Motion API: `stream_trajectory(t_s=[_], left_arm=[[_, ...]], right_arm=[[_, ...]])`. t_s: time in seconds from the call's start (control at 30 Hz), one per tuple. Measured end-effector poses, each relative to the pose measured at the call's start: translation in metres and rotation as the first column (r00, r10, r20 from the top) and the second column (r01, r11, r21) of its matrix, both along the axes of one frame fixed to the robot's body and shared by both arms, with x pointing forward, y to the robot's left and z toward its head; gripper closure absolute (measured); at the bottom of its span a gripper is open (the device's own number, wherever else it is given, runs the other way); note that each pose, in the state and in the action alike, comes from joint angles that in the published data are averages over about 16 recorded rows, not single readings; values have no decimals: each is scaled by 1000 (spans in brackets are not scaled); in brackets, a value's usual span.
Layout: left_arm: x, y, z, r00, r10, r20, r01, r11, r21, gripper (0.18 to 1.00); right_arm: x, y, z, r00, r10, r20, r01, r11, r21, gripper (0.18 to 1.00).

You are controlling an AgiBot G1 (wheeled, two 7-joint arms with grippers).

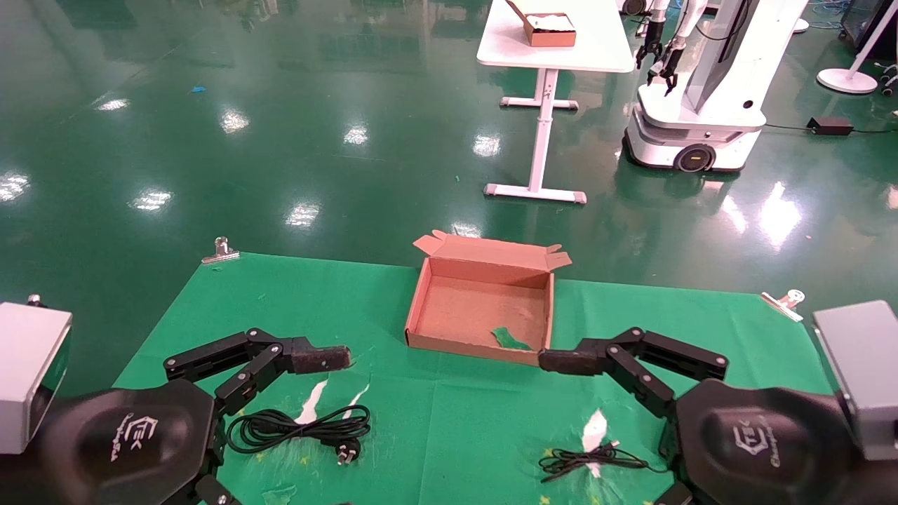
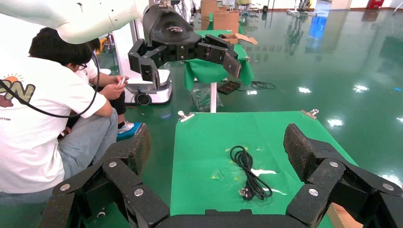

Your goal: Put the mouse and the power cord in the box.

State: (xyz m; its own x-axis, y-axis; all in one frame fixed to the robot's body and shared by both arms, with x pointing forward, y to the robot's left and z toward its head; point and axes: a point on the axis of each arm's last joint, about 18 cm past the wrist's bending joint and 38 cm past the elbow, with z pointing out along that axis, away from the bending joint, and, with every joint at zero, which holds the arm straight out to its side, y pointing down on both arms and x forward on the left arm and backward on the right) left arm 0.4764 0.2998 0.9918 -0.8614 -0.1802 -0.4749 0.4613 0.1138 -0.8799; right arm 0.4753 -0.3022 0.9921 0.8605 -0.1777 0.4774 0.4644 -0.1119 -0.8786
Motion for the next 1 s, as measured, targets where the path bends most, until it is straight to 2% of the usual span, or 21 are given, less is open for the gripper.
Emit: stream_trajectory(t_s=[0.27,0.5,0.63,0.77,0.87,1.0], left_arm=[[3,0,-4,1000,19,8,-20,999,30,184],[25,-3,-26,990,116,76,-128,976,177,184],[49,-2,-43,969,197,150,-234,926,297,184],[74,0,-54,933,259,250,-342,853,394,184],[89,1,-57,904,287,316,-408,801,438,184],[103,3,-56,874,314,370,-467,753,464,184]], right_arm=[[2,-3,-5,1000,-19,-23,18,1000,-15,178],[7,-12,-21,991,-95,-98,85,991,-99,178],[12,-20,-35,973,-172,-156,140,971,-196,178],[17,-27,-45,948,-251,-194,189,938,-290,178],[21,-33,-51,929,-307,-208,221,909,-354,178],[24,-36,-54,911,-351,-216,244,882,-403,178]])
